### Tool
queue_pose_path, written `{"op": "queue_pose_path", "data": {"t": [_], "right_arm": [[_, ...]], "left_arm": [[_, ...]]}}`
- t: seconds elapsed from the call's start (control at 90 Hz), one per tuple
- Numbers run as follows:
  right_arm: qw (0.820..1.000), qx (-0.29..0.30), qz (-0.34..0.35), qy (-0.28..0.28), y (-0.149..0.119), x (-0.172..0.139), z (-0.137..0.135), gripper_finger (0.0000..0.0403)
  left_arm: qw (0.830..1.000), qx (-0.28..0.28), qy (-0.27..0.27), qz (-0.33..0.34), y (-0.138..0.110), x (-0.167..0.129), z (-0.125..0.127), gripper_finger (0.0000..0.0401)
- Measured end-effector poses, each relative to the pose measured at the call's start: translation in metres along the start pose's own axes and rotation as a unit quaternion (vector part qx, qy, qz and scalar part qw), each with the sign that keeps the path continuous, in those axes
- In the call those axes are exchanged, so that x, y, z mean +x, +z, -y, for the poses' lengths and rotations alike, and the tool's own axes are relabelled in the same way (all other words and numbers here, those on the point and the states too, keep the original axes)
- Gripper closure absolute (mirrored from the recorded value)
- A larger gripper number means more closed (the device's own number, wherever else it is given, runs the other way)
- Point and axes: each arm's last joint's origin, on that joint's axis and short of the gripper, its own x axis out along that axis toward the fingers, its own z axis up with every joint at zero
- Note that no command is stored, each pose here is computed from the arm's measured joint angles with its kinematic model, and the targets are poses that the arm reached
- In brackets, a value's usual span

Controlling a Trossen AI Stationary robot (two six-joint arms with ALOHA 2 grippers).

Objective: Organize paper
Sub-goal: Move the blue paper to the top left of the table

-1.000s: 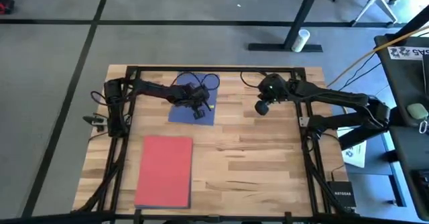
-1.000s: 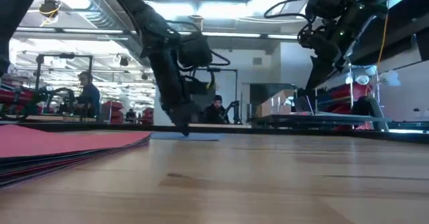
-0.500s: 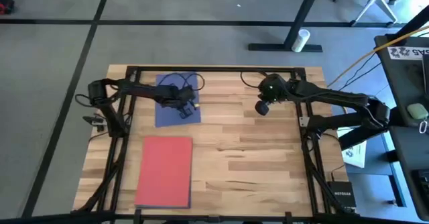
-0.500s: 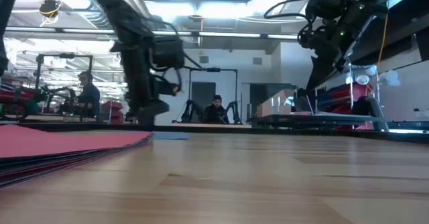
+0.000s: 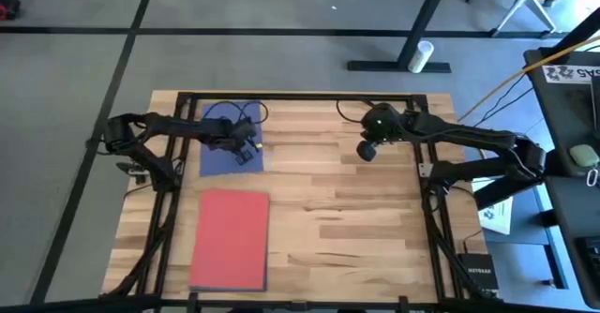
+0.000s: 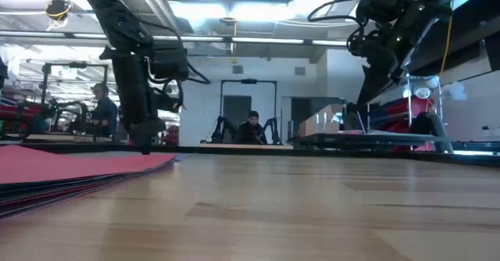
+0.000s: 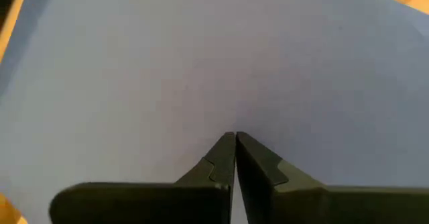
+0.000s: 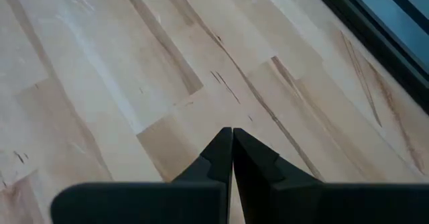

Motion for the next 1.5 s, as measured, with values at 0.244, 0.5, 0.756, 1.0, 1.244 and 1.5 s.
{"op": "queue_pose_path", "data": {"t": [0.244,0.5,0.756,1.0,1.244,1.5], "right_arm": [[1.0,0.001,0.0,0.0,0.0,0.0,0.0,0.0403],[1.0,0.001,0.0,0.001,0.0,0.0,0.0,0.0403],[1.0,0.001,-0.001,0.001,0.0,0.0,0.0,0.0403],[1.0,0.001,-0.001,0.001,0.0,0.0,0.0,0.0403],[1.0,0.001,-0.001,0.001,0.0,0.0,0.0,0.0403],[1.0,0.001,-0.001,0.002,0.0,0.0,0.0,0.0403]], "left_arm": [[1.0,0.008,0.006,-0.009,-0.001,0.003,-0.008,0.0401],[0.999,-0.012,0.014,-0.033,-0.006,0.001,-0.004,0.0401],[0.998,-0.013,0.032,-0.049,-0.01,-0.001,-0.001,0.0401],[0.998,-0.007,0.033,-0.05,-0.01,-0.001,-0.003,0.0401],[0.997,0.013,0.046,-0.056,-0.011,0.001,-0.007,0.0401],[0.997,0.01,0.048,-0.057,-0.011,0.002,-0.009,0.0401]]}}
